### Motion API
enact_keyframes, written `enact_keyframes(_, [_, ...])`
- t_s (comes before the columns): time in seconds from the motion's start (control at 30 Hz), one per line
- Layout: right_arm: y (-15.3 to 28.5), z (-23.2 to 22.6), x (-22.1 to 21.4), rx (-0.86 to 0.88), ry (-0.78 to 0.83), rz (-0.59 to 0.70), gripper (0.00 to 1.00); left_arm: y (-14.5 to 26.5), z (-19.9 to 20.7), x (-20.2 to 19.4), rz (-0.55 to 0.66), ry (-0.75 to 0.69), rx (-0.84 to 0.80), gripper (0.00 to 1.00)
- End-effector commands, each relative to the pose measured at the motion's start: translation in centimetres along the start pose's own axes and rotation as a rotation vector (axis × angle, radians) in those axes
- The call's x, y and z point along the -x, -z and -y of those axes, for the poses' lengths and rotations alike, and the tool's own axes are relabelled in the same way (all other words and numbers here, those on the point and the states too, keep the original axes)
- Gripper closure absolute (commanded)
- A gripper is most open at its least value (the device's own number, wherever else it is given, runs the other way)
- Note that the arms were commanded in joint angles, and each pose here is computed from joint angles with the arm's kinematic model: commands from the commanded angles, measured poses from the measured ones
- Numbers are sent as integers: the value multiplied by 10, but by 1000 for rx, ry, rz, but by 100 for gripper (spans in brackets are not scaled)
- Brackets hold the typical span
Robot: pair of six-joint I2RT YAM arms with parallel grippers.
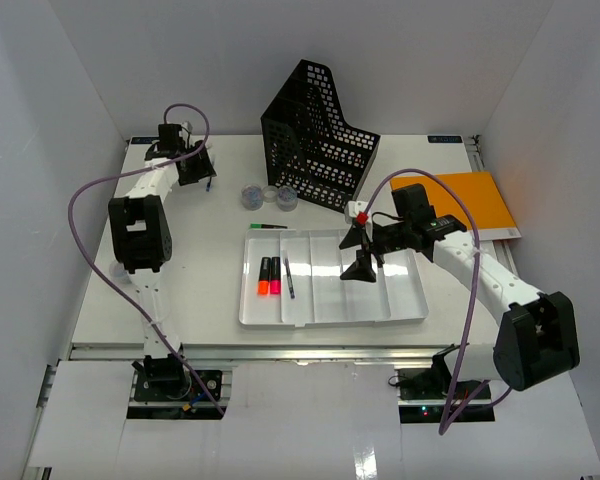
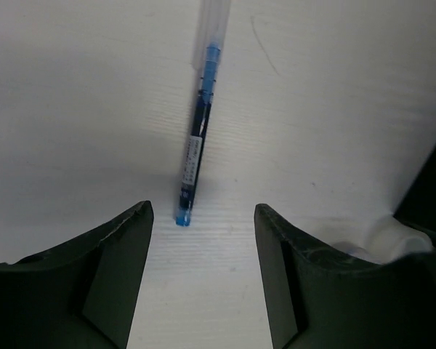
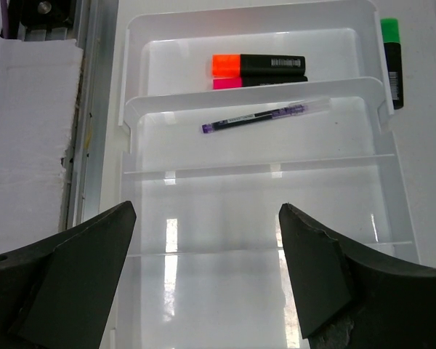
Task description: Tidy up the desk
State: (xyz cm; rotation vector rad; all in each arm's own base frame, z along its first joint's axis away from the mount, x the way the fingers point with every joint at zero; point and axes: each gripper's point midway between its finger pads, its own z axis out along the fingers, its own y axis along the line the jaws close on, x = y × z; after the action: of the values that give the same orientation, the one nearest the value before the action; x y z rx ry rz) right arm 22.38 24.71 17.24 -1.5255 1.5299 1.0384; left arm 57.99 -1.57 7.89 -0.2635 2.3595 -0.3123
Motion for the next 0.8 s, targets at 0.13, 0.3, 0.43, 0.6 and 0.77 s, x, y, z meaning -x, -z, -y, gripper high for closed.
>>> enact_keyframes(0.13, [11,0,0,5,47,50,13,-36,-7,34,66,-88,73,35])
enact_keyframes(0.3, [10,2,-5,1,44,36,13,-54,-9,22,51,-138,150,40])
enact_keyframes(0.43, [9,2,-7,5,37,35,13,-61,-14,8,36,-211,260,48])
enact_keyframes(0.6, [9,3,-8,6,32,34,13,-64,-17,-11,-2,-270,315,57])
enact_keyframes(0.77, [11,4,-10,3,16,40,13,-62,-16,-28,-38,-284,322,73])
